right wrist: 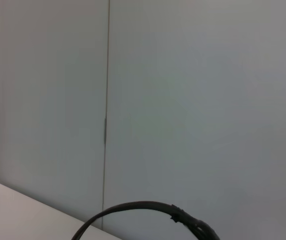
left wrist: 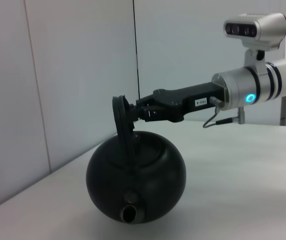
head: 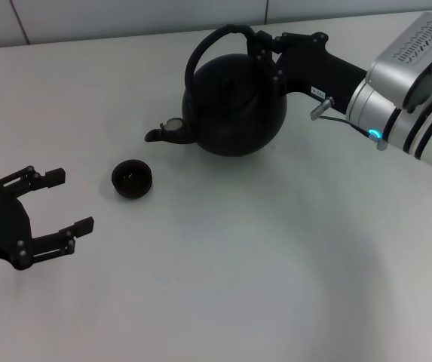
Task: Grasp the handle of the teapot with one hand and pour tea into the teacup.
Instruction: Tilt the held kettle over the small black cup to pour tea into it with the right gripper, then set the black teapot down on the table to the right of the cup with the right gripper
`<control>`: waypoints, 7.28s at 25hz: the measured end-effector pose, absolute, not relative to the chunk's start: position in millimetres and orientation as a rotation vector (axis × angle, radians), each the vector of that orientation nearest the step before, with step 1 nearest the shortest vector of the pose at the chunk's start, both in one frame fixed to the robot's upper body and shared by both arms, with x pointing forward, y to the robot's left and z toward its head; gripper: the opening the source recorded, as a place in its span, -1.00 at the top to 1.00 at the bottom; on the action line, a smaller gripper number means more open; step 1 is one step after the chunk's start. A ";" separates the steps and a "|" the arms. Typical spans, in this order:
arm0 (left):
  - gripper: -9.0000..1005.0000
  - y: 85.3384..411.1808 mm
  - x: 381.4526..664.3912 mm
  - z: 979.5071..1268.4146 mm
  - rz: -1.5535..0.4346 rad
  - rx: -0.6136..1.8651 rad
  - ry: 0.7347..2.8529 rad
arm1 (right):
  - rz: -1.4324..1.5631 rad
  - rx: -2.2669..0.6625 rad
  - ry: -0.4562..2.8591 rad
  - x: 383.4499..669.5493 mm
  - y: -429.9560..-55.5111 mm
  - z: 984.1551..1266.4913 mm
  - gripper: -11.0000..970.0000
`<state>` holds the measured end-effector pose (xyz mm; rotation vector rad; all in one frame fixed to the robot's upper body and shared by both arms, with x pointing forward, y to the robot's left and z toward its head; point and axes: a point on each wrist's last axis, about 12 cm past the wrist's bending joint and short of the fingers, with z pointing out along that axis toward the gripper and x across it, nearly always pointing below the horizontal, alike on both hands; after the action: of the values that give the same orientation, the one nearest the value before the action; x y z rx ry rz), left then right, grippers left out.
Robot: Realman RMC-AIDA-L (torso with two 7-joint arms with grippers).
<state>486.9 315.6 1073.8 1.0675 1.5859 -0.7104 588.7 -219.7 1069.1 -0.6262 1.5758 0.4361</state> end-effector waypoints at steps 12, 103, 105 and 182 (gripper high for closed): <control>-0.62 315.3 487.1 1073.0 -0.707 1.079 1.593 | 0.424 -0.721 1.564 593.4 -206.3 1072.1 0.74; -0.62 309.9 498.7 1072.6 -0.654 1.097 1.611 | 0.202 -1.082 1.382 598.5 -181.0 1111.1 0.76; -0.62 309.9 498.8 1072.5 -0.653 1.097 1.611 | 0.200 -1.084 1.379 598.4 -180.8 1111.9 0.77; -0.62 305.8 509.1 1073.5 -0.605 1.112 1.610 | 0.486 -0.254 1.689 561.7 -284.5 1049.0 0.78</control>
<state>509.1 305.8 1073.5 1.1119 1.6098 -0.6053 561.7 -284.5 1049.0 -0.2542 1.6891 0.4858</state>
